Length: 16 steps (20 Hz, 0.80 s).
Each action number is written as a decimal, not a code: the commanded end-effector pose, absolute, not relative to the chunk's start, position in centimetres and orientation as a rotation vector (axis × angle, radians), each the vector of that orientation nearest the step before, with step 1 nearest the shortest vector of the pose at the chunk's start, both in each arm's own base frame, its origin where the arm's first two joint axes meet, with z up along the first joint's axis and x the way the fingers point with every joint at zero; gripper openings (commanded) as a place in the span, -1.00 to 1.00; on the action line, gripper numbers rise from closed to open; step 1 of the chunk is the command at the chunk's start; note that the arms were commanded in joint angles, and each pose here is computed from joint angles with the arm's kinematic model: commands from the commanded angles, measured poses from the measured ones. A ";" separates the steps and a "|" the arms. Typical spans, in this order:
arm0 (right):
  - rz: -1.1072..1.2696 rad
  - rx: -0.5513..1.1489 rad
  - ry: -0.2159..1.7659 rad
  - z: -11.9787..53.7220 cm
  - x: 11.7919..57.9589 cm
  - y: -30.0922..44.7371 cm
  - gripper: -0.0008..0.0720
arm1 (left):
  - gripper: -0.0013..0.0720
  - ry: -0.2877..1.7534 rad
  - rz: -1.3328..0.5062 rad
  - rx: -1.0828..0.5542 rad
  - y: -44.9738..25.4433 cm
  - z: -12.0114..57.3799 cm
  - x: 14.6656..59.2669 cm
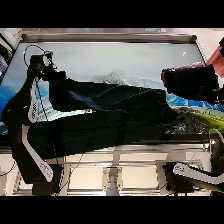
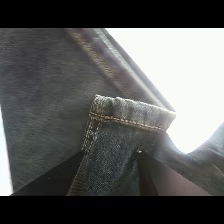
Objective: Fold the clothes and pants, and hang the long-sleeved shirts on hangers.
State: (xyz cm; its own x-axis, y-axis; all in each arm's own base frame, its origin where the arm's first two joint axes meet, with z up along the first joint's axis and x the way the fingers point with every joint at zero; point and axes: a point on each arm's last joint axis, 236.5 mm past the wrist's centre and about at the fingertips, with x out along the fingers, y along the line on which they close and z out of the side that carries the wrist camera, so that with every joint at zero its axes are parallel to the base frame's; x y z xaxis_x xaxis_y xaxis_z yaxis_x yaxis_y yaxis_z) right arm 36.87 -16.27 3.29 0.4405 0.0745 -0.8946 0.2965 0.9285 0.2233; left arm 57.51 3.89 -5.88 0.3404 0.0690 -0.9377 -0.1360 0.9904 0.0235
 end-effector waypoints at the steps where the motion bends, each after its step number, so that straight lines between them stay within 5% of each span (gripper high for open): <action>1: -0.143 0.381 1.112 3.3 36.9 -16.2 0.33 | 0.03 1.221 0.172 -0.038 4.9 -6.8 57.6; 5: -0.132 0.398 1.100 3.5 37.2 -15.9 0.33 | -0.19 1.243 0.156 -0.061 4.2 -7.8 57.4; 6: -0.132 0.399 1.098 3.5 37.3 -15.8 0.33 | -0.86 1.246 0.147 -0.075 3.9 -7.9 57.4; 10: -0.131 0.399 1.099 3.5 37.2 -15.8 0.33 | -0.90 1.268 0.164 -0.058 4.5 -6.2 56.3; 16: -0.102 0.426 1.114 3.5 37.0 -14.8 0.33 | -0.90 1.181 0.537 0.178 14.7 6.9 51.2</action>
State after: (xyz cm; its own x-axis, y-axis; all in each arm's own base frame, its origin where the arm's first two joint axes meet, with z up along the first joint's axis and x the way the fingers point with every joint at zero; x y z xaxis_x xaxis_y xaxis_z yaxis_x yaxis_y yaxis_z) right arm 37.08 -15.41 3.48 0.4490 0.1100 -0.8867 0.2957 0.9182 0.2637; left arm 54.23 9.92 1.07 0.3052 0.3089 -0.9008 -0.2215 0.9430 0.2483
